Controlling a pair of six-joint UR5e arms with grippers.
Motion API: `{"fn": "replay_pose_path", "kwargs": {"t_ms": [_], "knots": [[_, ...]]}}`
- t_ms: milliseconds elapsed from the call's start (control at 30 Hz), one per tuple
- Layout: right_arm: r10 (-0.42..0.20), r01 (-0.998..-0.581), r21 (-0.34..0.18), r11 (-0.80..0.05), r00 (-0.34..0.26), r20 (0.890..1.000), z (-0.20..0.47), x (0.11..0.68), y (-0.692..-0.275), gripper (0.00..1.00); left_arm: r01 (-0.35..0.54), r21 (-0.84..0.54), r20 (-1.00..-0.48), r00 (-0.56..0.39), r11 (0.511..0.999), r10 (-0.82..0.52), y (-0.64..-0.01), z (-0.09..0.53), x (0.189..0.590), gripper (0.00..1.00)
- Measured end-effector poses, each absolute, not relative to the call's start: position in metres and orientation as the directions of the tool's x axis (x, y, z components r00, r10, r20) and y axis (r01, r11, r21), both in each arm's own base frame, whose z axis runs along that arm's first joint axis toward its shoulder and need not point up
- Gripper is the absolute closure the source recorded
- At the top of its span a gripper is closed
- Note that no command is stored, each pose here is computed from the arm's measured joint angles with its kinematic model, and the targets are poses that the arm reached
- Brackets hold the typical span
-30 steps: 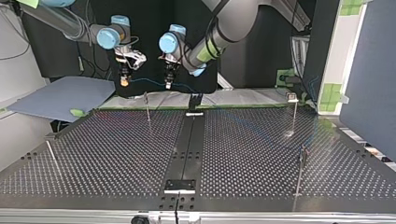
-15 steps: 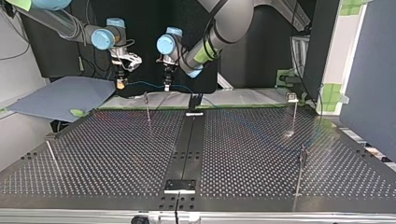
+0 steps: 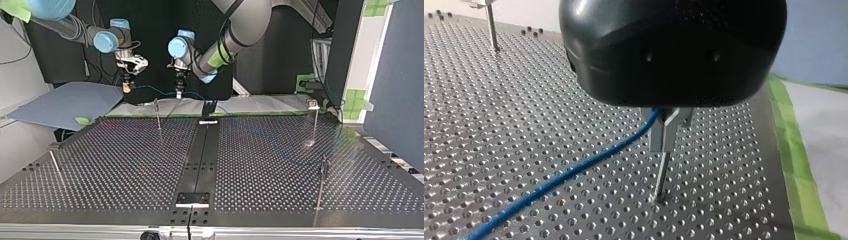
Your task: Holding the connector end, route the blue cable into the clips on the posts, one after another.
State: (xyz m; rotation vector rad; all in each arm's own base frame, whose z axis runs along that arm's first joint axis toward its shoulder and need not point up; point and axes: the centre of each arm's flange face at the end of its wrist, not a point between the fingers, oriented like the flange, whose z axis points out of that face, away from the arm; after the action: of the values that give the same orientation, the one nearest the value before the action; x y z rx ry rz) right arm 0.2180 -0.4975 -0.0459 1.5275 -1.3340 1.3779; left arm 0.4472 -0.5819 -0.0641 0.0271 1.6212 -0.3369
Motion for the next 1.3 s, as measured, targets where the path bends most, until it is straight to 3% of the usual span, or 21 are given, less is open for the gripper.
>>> {"fn": "replay_pose_path", "kwargs": {"t_ms": [433, 1033, 1300], "knots": [[-0.236, -0.950, -0.175, -0.257, -0.114, 0.965, -0.046, 0.200, -0.517, 1.00, 0.243, -0.241, -0.970, -0.096, 0.940, -0.224, -0.590, -0.084, 0.460, 1.00], [-0.228, -0.952, -0.140, -0.271, -0.078, 0.971, -0.048, 0.198, -0.519, 1.00, 0.253, -0.230, -0.971, -0.120, 0.940, -0.206, -0.618, -0.090, 0.472, 1.00], [-0.255, -0.954, -0.131, -0.268, -0.061, 0.965, -0.066, 0.196, -0.521, 1.00, 0.255, -0.249, -0.968, -0.095, 0.934, -0.233, -0.631, -0.074, 0.480, 1.00]]}}
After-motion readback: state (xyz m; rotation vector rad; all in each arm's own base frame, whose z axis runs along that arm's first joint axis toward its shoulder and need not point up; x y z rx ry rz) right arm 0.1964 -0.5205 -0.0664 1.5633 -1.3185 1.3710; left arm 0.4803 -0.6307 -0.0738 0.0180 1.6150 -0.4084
